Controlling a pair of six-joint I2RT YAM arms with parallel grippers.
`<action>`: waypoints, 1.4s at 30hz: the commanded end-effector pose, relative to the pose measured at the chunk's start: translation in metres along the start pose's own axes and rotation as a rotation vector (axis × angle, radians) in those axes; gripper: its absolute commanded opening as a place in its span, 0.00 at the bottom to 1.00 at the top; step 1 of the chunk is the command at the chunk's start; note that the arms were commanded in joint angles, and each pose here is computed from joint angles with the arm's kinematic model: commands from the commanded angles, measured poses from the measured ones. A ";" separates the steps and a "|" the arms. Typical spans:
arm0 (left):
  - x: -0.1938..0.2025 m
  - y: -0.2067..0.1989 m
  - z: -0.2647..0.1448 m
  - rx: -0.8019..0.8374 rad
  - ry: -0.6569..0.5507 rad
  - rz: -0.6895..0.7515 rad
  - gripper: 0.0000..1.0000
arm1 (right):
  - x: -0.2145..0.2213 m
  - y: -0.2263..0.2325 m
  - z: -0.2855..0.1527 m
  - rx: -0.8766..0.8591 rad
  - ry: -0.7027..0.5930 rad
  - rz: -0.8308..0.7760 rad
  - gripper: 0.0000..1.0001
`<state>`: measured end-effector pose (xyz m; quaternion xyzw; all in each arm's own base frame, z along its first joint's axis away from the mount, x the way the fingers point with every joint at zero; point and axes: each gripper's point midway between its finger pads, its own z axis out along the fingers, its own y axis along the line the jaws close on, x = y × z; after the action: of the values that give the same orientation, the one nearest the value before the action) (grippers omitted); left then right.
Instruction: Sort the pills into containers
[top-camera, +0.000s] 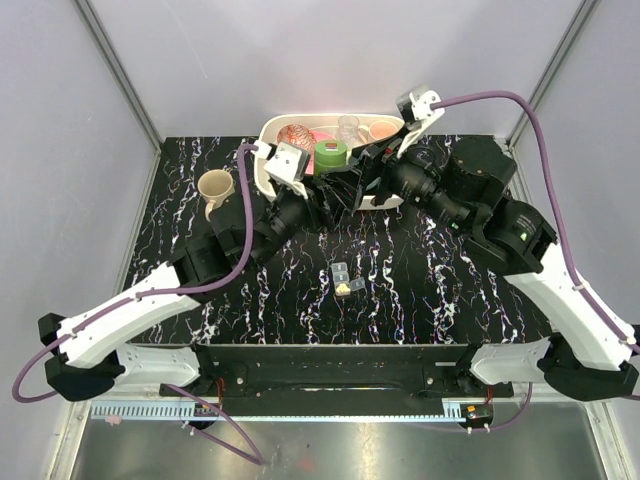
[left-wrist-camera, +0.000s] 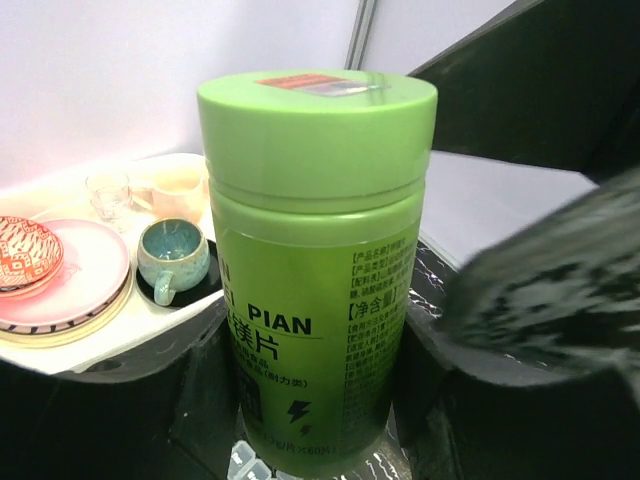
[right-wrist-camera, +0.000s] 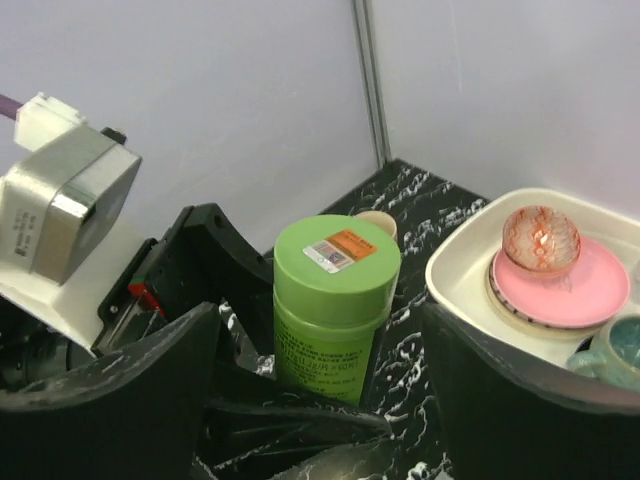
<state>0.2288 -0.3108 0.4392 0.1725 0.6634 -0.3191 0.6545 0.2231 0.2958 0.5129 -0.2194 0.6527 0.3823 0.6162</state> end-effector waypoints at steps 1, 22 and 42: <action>-0.042 -0.005 -0.017 0.043 -0.124 -0.092 0.00 | -0.041 0.029 -0.031 -0.133 -0.099 -0.012 0.90; -0.037 -0.120 -0.112 0.881 -0.136 -0.121 0.00 | -0.013 0.090 -0.101 -0.551 -0.024 -0.094 0.89; -0.021 -0.127 -0.108 0.919 -0.086 -0.088 0.00 | -0.003 0.097 -0.087 -0.584 0.040 -0.018 0.74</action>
<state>0.0747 -0.3364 0.4531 0.3983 0.4753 -0.6034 0.5014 0.1014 0.2866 0.5199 -0.4023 0.5430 0.5256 0.5168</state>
